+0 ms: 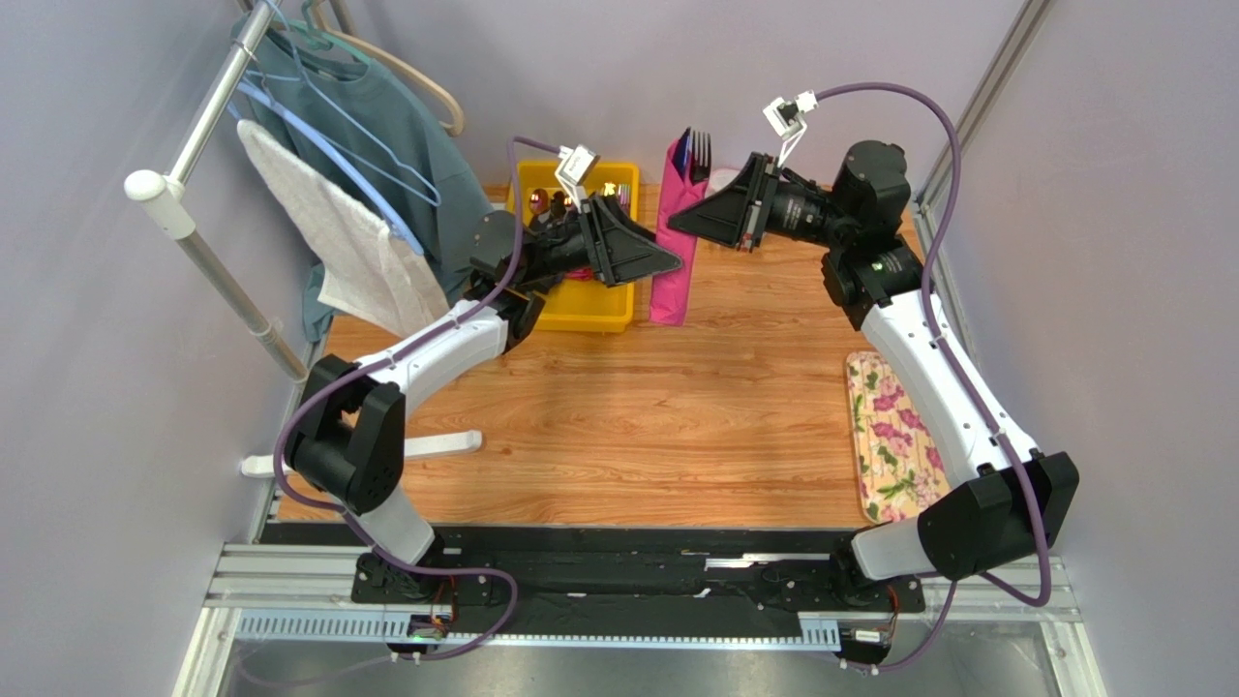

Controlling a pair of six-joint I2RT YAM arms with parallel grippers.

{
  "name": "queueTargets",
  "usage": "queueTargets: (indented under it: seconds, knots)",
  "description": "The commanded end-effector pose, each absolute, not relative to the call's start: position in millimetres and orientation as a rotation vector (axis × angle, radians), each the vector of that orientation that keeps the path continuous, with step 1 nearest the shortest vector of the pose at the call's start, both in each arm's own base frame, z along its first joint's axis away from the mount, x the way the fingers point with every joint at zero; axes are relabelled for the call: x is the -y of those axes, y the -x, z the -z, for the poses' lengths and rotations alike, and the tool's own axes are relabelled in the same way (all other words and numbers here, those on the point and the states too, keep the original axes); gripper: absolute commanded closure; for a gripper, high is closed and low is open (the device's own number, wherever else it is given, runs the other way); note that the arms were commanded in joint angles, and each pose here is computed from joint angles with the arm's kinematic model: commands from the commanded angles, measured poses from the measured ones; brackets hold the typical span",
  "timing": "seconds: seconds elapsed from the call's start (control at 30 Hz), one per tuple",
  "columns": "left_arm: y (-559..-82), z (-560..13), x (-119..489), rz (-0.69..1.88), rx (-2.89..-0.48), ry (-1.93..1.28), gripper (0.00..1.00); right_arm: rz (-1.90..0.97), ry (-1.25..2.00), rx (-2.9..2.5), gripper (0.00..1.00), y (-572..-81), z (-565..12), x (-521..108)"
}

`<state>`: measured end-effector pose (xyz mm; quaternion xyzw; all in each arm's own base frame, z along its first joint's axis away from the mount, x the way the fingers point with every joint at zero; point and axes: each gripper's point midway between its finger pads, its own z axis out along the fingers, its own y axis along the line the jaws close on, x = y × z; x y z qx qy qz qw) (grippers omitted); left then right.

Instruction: Place the utensils on the paper napkin and roll it up

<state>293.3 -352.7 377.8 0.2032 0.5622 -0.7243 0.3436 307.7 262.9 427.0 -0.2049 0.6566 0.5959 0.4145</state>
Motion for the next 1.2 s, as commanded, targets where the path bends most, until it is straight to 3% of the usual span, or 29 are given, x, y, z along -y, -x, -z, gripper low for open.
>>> queueTargets:
  seconds: [0.0, 0.2, 0.37, 0.5, 0.6, 1.17]
  knots:
    - [-282, -401, 355, 1.889, -1.352, -0.607, 0.01, -1.517, 0.56, -1.54, 1.0, -297, -455, -266]
    - [-262, -419, 362, 1.92, -1.24, -0.727, 0.05, -1.521, 0.563, -1.543, 1.0, -299, -451, -269]
    - [-261, -418, 360, 1.918, -1.246, -0.721, 0.23, -1.509, 0.577, -1.54, 1.0, -298, -453, -268]
    - [-266, -415, 354, 1.901, -1.272, -0.686, 0.44, -1.492, 0.587, -1.542, 1.0, -296, -453, -267]
    - [-268, -413, 350, 1.893, -1.29, -0.665, 0.51, -1.467, 0.598, -1.547, 1.0, -294, -451, -265]
    - [-270, -402, 344, 1.883, -1.35, -0.634, 0.59, -1.353, 0.578, -1.558, 1.0, -304, -450, -258]
